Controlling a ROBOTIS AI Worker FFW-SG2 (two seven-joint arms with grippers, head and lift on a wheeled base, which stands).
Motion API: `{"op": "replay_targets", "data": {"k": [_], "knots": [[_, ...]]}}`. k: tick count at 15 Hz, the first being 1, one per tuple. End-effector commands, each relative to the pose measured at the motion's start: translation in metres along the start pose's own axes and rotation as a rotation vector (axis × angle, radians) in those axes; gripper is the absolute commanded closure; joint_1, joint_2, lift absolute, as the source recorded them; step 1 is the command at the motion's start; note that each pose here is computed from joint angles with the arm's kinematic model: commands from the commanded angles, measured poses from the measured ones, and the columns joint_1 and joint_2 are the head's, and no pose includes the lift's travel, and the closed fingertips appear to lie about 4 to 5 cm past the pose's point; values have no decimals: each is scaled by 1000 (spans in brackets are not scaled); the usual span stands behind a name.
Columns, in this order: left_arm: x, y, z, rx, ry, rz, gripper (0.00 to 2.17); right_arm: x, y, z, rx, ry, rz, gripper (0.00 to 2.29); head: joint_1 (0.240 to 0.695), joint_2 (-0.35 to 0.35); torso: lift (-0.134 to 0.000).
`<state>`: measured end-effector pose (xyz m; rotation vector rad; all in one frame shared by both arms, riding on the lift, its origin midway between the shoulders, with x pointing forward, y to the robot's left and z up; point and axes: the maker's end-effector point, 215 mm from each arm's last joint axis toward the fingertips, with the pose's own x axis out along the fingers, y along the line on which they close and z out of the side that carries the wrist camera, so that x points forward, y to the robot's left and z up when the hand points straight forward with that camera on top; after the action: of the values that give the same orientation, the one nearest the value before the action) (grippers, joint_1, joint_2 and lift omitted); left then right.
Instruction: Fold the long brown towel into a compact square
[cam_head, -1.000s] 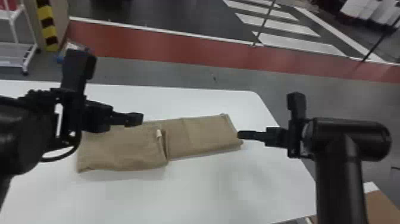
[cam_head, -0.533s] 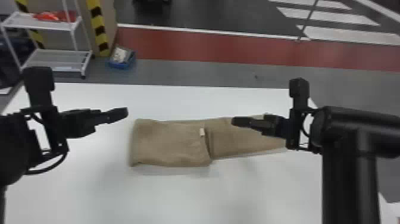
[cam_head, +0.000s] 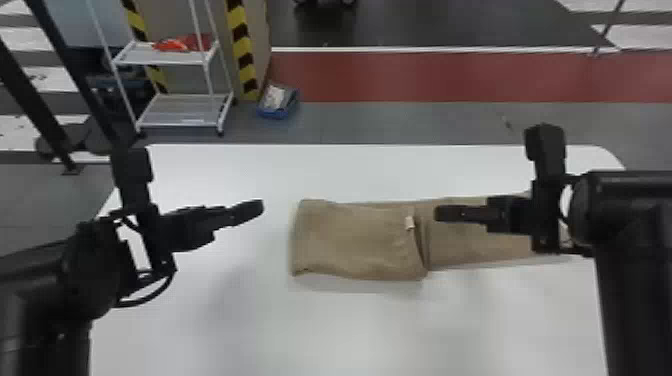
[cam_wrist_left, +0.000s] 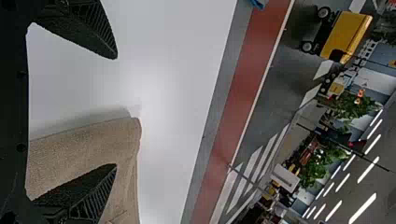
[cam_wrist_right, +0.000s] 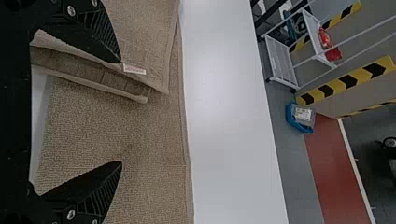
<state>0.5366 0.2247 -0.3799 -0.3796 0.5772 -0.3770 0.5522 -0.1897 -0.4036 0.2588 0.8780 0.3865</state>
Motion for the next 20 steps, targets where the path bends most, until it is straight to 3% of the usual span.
{"op": "replay_targets", "data": {"k": [1, 5, 8, 17, 18, 20], "knots": [[0, -1, -5, -1, 8, -1, 66, 4, 10, 0, -5, 8, 22, 194, 695, 33, -120], [0, -1, -5, 4, 10, 0, 66, 12, 31, -22, -14, 79, 48, 289, 695, 47, -120], [0, -3, -4, 8, 9, -1, 66, 15, 38, -26, -24, 91, 59, 539, 695, 66, -120], [0, -2, -1, 10, 3, 1, 66, 28, 46, -34, -62, 136, 53, 569, 695, 85, -120], [0, -2, -1, 9, 2, 2, 66, 28, 48, -32, -64, 134, 57, 684, 695, 86, -120], [0, 0, -2, 7, 4, 3, 66, 29, 48, -31, -69, 138, 53, 680, 695, 89, -120]]}}
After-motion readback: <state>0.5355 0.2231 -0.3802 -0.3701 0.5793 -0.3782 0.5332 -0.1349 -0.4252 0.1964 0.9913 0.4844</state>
